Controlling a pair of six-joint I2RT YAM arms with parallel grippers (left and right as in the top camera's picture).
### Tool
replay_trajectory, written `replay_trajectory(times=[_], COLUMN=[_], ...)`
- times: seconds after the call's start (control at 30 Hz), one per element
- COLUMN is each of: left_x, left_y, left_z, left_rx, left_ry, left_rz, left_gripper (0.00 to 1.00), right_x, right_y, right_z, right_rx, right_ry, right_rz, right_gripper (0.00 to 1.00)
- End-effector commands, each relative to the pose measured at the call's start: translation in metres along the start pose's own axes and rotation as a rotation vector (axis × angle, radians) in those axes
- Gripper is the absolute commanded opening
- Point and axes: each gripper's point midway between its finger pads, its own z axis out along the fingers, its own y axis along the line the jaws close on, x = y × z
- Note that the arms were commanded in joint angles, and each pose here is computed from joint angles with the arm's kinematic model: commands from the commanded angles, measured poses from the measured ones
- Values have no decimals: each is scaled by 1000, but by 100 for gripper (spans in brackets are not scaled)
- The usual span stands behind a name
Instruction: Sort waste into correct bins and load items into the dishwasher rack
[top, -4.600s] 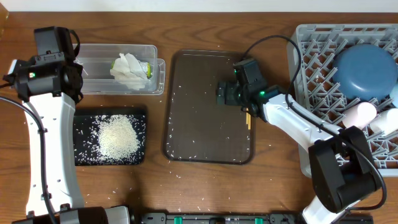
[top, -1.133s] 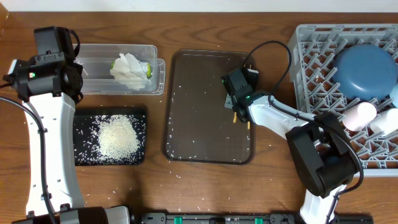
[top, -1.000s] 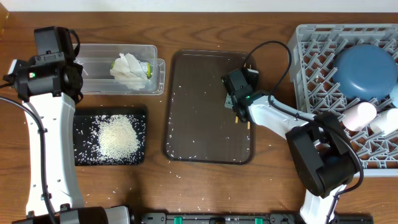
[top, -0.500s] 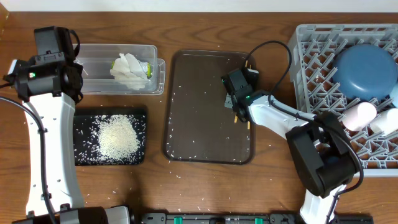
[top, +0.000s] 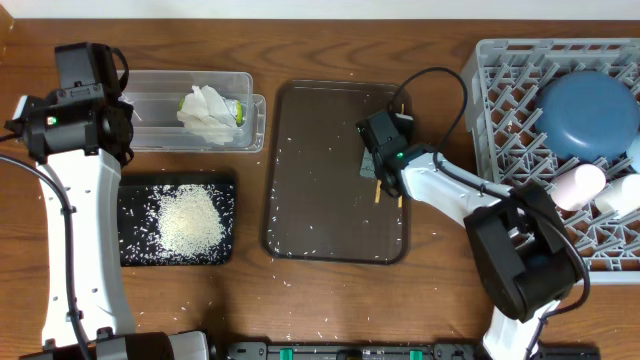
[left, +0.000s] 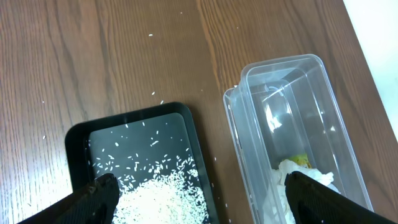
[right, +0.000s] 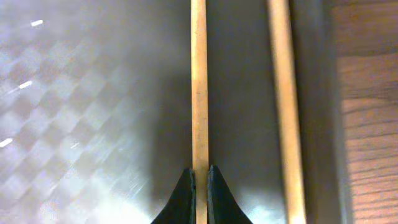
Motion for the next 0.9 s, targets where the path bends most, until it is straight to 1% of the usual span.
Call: replay_trajectory(times=[0.0,0.13,0.27,0.37,0.53,0.67,0.87], left_x=[-3,-3,-3,-3,-3,-3,-3], left_y=[3,3,3,3,3,3,3], left_z=[2,2,2,2,2,2,2], left_rx=[-19,-19,-20,-20,-19,-20,-19], left_ry=[-18,-18,-18,-18,-18,-18,-18], left_rz=[11,11,10,10,11,10,11], left_gripper=[88,88,88,88,88,88,88], right_x=[-14,-27,-45,-60,-83,-97,-99], right_y=[16,19,10,-15,-69,-112,-141], right_z=[-31,-63,-99,-124,-153,-169,-167], right_rx=[-96,-134,-149,-113,-30,11,-22], right_ry=[-25,-70,-129,-172,-222,-244,-201], right_rz=[-50,-76,-99,-126,-72,-69,-199], right_gripper=[1,1,1,1,1,1,1])
